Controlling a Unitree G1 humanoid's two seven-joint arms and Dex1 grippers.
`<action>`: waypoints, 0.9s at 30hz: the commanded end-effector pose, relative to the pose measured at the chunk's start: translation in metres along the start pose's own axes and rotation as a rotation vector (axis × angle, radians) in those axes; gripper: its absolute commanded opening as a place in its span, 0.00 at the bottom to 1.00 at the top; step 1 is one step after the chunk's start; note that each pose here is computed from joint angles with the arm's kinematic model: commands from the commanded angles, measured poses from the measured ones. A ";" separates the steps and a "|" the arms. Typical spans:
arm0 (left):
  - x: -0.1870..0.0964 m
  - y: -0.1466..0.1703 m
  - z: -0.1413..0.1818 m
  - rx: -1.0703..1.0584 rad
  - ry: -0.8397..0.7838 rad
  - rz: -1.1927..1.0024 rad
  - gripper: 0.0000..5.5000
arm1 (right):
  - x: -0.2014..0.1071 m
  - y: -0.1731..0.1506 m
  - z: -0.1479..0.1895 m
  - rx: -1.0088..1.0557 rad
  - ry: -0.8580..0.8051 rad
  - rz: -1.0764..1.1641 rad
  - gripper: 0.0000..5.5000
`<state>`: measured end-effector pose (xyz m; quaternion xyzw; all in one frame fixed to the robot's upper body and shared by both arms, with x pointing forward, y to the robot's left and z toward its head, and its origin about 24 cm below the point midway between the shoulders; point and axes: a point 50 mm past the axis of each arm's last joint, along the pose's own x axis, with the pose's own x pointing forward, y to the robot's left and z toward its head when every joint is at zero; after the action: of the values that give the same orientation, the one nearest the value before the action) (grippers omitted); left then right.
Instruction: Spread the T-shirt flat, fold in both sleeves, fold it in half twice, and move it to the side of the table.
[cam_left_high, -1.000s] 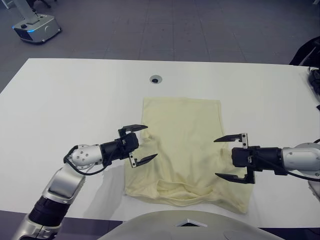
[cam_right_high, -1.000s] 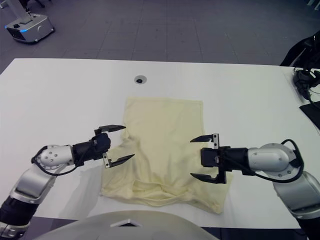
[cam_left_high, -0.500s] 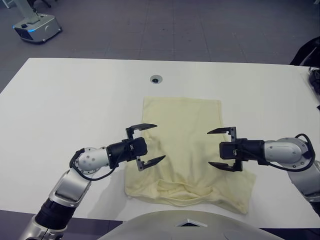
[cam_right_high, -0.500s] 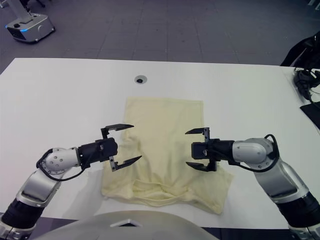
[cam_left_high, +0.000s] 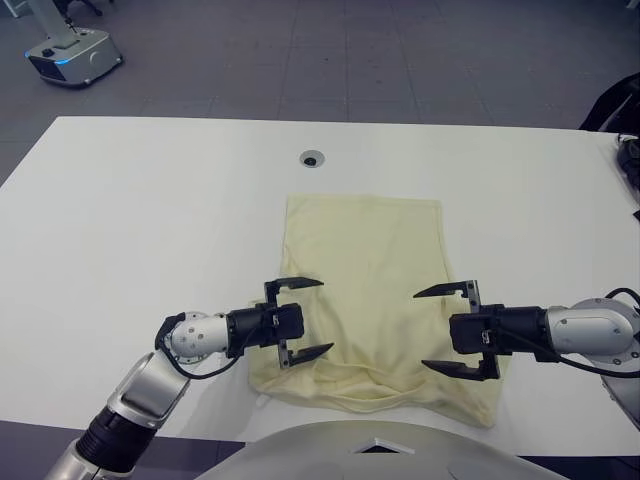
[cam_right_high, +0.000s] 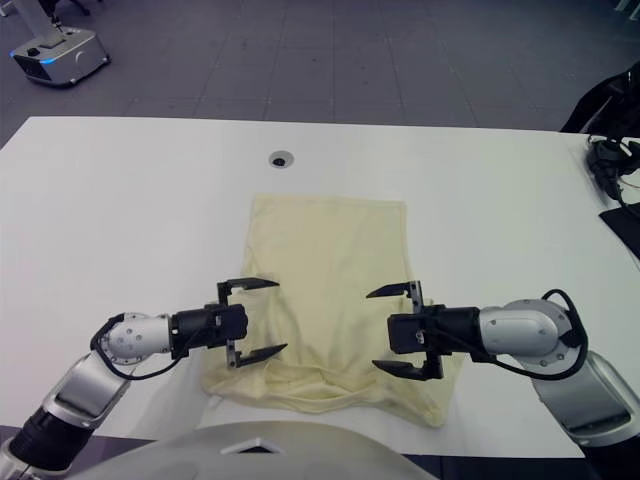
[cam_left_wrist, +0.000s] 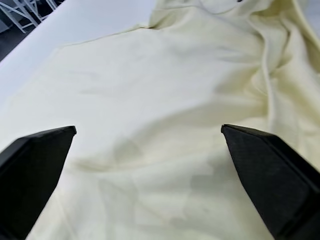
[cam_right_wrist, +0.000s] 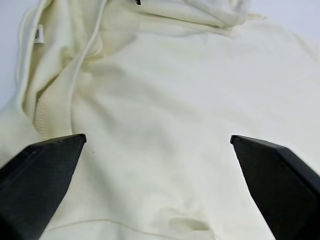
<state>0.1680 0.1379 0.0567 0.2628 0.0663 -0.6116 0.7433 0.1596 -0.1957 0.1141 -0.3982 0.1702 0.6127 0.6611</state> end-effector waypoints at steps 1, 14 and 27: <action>-0.006 -0.011 0.001 0.000 0.007 -0.093 0.98 | 0.003 0.010 0.003 -0.014 0.004 0.076 0.98; -0.016 -0.008 0.009 -0.017 -0.023 -0.127 0.98 | -0.002 0.021 0.014 0.027 -0.049 0.134 0.98; -0.022 -0.026 0.005 -0.065 0.026 -0.273 0.98 | -0.004 0.027 0.021 0.077 -0.070 0.175 0.98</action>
<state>0.1391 0.1487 0.0638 0.2243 0.1174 -0.6952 0.6727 0.1265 -0.1842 0.1214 -0.3266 0.2021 0.6778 0.6269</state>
